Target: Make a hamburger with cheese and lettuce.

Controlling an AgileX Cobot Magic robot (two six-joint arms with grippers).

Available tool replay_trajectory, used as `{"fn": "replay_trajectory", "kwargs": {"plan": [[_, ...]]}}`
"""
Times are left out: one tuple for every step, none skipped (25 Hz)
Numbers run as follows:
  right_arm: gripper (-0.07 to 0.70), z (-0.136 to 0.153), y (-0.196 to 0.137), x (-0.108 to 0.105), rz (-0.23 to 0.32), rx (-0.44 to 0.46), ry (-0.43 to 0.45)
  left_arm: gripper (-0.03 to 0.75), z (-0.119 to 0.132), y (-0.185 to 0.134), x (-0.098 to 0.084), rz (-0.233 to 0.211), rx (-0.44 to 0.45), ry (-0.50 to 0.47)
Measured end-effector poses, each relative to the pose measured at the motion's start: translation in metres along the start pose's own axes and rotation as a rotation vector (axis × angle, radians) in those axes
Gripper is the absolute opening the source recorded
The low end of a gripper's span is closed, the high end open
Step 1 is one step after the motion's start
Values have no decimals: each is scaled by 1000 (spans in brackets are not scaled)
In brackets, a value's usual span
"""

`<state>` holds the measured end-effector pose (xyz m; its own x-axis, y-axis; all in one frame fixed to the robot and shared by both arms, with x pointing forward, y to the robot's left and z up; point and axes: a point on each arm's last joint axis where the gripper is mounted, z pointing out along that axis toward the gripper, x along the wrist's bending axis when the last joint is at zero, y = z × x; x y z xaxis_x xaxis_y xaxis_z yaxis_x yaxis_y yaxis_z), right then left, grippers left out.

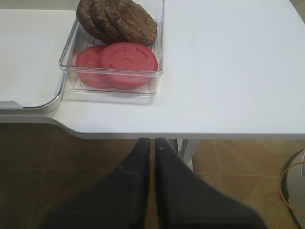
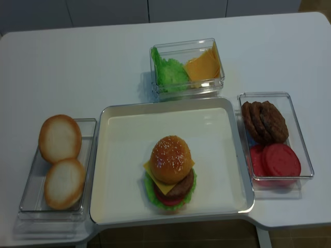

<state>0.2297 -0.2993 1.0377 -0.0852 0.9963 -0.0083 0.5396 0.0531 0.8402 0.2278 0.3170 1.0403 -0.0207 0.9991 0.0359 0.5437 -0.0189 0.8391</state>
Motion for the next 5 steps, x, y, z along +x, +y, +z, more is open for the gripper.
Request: {"fn": "replay_trajectory", "kwargs": {"plan": [[27, 0, 0, 0, 0, 0, 0, 386, 0, 0, 0, 0, 0, 0], [27, 0, 0, 0, 0, 0, 0, 386, 0, 0, 0, 0, 0, 0], [27, 0, 0, 0, 0, 0, 0, 386, 0, 0, 0, -2, 0, 6], [27, 0, 0, 0, 0, 0, 0, 386, 0, 0, 0, -10, 1, 18], [27, 0, 0, 0, 0, 0, 0, 386, -1, 0, 0, -22, 2, 36]]}}
